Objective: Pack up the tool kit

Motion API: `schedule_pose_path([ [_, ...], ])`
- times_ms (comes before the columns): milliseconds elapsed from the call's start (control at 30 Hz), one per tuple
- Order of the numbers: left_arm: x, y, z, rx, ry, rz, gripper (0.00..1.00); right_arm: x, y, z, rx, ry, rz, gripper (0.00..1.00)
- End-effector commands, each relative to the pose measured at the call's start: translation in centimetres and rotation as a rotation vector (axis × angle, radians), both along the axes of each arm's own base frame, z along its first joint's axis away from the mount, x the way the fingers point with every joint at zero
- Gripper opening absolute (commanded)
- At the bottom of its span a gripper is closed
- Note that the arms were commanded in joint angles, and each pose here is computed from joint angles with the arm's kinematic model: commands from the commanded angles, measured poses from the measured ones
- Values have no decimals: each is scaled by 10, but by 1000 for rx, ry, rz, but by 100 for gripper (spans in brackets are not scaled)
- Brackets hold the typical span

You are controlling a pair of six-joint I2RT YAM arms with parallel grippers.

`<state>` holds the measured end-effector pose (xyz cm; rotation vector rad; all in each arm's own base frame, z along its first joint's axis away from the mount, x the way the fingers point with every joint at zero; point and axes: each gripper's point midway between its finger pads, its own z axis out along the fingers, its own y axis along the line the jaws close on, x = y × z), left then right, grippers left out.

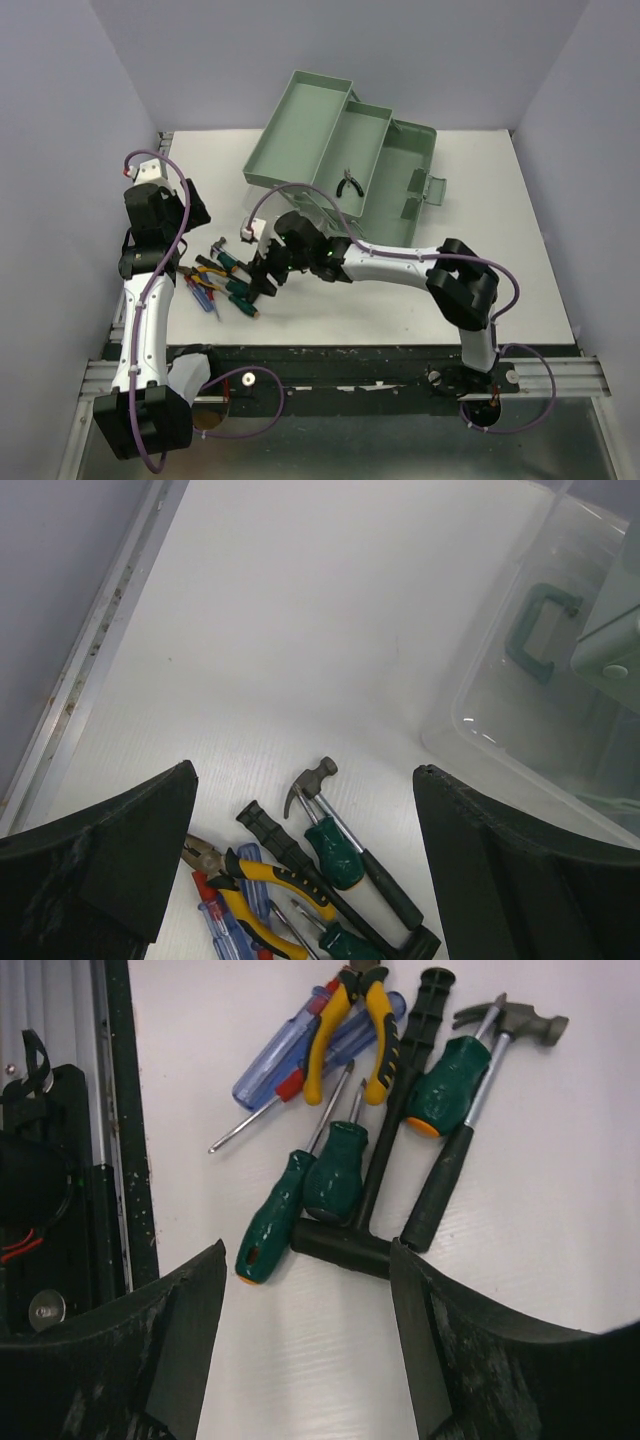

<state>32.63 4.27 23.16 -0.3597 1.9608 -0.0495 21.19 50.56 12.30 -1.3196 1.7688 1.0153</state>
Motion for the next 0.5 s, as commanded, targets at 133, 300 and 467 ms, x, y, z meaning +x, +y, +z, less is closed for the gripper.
schedule_pose_path([
  [133, 1, -3, 3, -2, -23, -28, 99, -34, 6, -16, -150, -220, 63, 73],
  [300, 2, -3, 4, -4, -23, -27, 99, -56, 5, -45, -255, -184, 8, 70],
  [467, 1, -4, 4, -3, -25, -27, 99, -57, 15, -56, -274, -123, -38, 66],
])
